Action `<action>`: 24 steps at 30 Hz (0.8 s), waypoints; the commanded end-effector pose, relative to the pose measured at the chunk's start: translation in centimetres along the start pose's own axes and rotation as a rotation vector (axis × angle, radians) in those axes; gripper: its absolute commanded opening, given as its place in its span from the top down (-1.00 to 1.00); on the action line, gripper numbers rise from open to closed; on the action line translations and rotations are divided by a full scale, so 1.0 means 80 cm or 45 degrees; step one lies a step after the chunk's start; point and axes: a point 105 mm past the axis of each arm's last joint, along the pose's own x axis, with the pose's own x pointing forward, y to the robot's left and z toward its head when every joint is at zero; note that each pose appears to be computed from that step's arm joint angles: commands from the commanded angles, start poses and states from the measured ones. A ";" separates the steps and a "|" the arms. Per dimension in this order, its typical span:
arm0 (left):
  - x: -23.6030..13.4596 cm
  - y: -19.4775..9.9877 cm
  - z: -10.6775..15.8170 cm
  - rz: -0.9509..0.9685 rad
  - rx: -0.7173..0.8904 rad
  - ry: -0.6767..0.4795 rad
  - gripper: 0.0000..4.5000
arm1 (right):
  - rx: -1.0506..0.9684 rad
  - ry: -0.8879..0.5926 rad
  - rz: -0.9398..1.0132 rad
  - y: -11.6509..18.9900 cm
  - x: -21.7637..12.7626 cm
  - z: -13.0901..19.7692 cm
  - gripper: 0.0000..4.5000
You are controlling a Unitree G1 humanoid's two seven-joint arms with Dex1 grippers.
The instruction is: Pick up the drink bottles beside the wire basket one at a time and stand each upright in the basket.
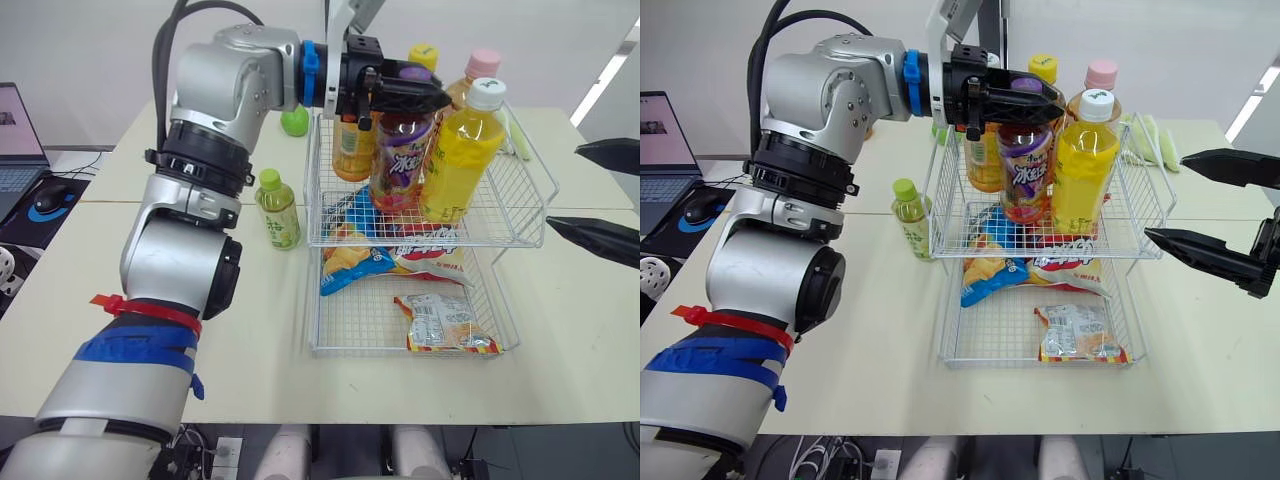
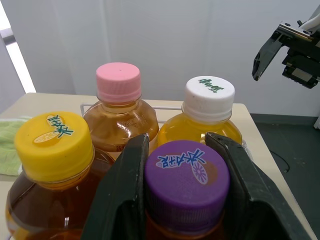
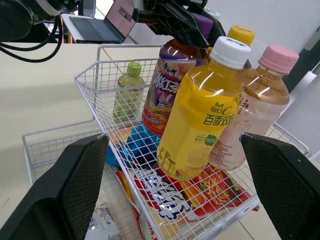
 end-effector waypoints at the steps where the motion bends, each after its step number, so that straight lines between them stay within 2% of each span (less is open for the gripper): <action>1: 0.000 -0.005 0.029 -0.014 0.056 -0.081 0.38 | -0.062 -0.011 -0.021 -0.001 -0.001 0.013 -1.00; 3: 0.001 -0.005 0.031 -0.018 0.042 -0.097 0.38 | -0.061 -0.009 -0.021 -0.001 0.000 0.012 -1.00; 5: 0.002 -0.006 0.032 -0.023 0.036 -0.106 0.04 | -0.062 -0.009 -0.021 -0.001 0.001 0.012 -1.00; 6: 0.002 -0.007 0.033 -0.027 0.037 -0.109 -0.04 | -0.063 -0.009 -0.021 -0.001 0.002 0.013 -1.00; 12: -0.001 -0.018 0.041 -0.099 0.031 -0.138 -0.90 | -0.067 -0.010 -0.022 -0.001 0.004 0.014 -1.00; 13: -0.002 -0.019 0.042 -0.103 0.034 -0.140 -0.98 | -0.067 -0.009 -0.021 -0.001 0.004 0.014 -1.00; 24: -0.046 -0.034 0.071 -0.095 0.068 -0.183 -0.98 | -0.075 -0.011 -0.034 -0.003 0.004 0.016 -1.00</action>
